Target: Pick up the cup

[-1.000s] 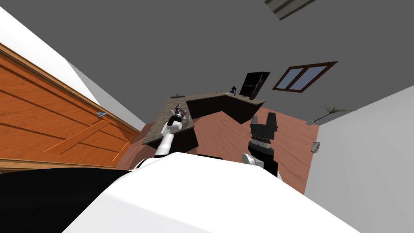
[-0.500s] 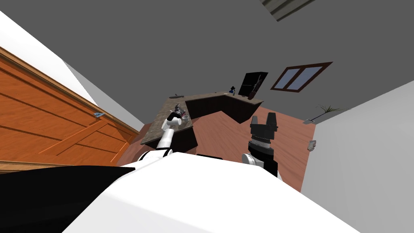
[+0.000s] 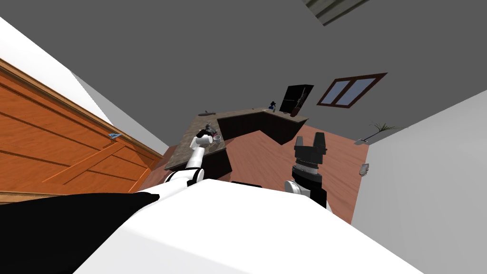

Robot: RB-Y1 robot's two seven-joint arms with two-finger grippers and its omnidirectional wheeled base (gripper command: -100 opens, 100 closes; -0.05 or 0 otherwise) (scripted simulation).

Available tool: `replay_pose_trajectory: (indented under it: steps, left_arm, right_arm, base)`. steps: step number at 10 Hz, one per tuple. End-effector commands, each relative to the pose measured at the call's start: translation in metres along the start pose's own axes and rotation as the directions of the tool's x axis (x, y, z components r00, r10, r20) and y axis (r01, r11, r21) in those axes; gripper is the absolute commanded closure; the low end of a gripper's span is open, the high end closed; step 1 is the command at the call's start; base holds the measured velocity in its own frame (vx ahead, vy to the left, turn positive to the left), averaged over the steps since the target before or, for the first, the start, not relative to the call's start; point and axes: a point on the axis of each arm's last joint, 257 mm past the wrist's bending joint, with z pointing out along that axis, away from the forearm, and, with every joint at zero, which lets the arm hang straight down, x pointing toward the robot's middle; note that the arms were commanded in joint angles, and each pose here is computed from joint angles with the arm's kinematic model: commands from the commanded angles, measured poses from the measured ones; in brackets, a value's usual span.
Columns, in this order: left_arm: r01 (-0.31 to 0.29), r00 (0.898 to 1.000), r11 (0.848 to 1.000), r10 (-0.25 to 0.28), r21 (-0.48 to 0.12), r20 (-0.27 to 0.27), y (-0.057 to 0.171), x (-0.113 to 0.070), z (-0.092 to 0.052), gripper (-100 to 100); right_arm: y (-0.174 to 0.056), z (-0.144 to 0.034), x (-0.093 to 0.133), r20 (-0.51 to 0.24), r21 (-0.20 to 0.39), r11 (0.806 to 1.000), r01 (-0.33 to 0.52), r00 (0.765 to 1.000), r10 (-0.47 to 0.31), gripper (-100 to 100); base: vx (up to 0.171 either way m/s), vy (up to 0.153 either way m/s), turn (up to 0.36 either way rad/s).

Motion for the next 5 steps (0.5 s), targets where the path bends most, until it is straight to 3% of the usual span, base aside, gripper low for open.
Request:
replay_pose_trajectory:
  steps: [1, 2, 3, 4, 5]
  left_arm:
    - [0.040, 0.999, 0.999, -0.039, -0.030, 0.038, -0.002, -0.007, 0.010, -100]
    - [0.043, 0.998, 0.998, -0.040, -0.055, 0.056, 0.008, -0.014, 0.011, -100]
    - [0.082, 0.994, 0.994, -0.077, -0.067, 0.082, 0.002, -0.015, 0.019, -100]
    - [0.087, 0.991, 0.991, -0.076, -0.100, 0.107, 0.014, -0.024, 0.019, -100]
    - [0.125, 0.985, 0.986, -0.111, -0.107, 0.130, 0.009, -0.025, 0.025, -100]
  right_arm:
    - [0.000, 0.000, 0.000, 0.000, 0.000, 1.000, 0.000, 1.000, 0.000, 0]
    - [0.000, 0.000, 0.000, 0.000, 0.000, 1.000, 0.000, 1.000, 0.000, 0]
    - [0.000, 0.000, 0.000, 0.000, 0.000, 1.000, 0.000, 1.000, 0.000, 0]
    - [0.000, 0.000, 0.000, 0.000, 0.000, 1.000, 0.000, 1.000, 0.000, 0]
    - [0.000, 0.000, 0.000, 0.000, 0.000, 1.000, 0.000, 1.000, 0.000, 0]
  base:
    - [-0.008, -0.005, -0.023]
    - [-0.008, -0.004, -0.019]
    - [-0.013, -0.005, -0.022]
    - [-0.011, -0.002, -0.011]
    - [-0.014, -0.002, -0.018]
